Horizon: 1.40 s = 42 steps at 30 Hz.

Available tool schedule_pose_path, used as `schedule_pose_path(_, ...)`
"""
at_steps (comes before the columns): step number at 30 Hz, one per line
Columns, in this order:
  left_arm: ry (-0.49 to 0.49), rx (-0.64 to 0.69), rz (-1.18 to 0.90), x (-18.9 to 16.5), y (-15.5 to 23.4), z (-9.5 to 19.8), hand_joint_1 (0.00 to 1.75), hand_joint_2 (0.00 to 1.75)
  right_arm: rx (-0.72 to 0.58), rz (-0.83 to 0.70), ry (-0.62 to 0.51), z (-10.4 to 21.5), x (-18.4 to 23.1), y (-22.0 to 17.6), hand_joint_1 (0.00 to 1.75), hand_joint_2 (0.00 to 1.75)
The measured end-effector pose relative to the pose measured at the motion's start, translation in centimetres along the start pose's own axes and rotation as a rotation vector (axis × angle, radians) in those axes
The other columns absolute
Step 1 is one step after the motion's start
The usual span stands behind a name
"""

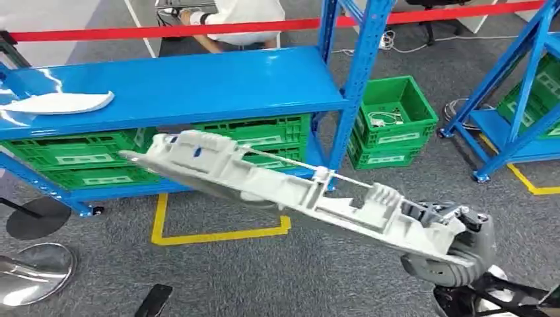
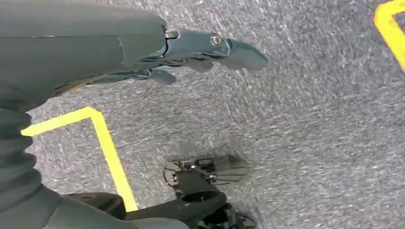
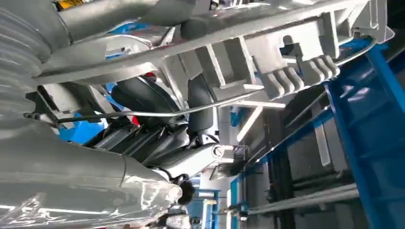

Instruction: Take the parts from the cabinet and place them on the table.

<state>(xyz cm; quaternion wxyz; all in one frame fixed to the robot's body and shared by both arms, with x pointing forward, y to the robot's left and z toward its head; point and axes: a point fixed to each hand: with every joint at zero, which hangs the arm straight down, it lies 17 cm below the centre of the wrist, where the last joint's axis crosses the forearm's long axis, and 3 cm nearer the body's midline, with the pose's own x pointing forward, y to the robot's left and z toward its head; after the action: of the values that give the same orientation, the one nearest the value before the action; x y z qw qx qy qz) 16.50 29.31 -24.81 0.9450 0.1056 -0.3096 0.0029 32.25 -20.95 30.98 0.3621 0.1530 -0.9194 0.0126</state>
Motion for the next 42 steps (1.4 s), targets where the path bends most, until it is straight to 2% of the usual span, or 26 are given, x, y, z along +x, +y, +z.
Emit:
schedule_pose_path(7, 0.006, -0.04, -0.1, -0.7, -0.8, 0.3, 0.0, 1.75, -0.039, 0.032, -0.027, 0.8, 1.3, -1.9, 1.75, 1.75)
schedule_pose_path(14, 0.016, -0.05, -0.101, -0.3, -1.5, 0.2, 0.0, 1.75, -0.071, 0.07, -0.052, 1.2, 3.0, -3.6, 1.75, 1.75)
schedule_pose_path(17, 0.045, -0.054, -0.073, -1.5, -2.1, 0.8, 0.0, 1.75, -0.07, 0.073, -0.046, 0.9, 3.0, -3.5, 1.75, 1.75)
schedule_pose_path(28, 0.06, -0.077, -0.099, -2.5, -2.9, 1.4, 0.0, 1.75, -0.061, 0.127, -0.017, 0.3, 2.3, -3.2, 1.75, 1.75)
schedule_pose_path(33, 0.124, -0.112, -0.046, -4.6, -4.4, 2.6, 0.0, 1.75, -0.062, 0.176, -0.018, 0.1, 2.5, -2.8, 1.75, 1.75)
schedule_pose_path(42, 0.118, -0.099, -0.017, -3.9, -4.8, 2.5, 0.0, 1.75, -0.075, 0.219, -0.047, 0.8, 4.5, -2.8, 1.75, 1.75)
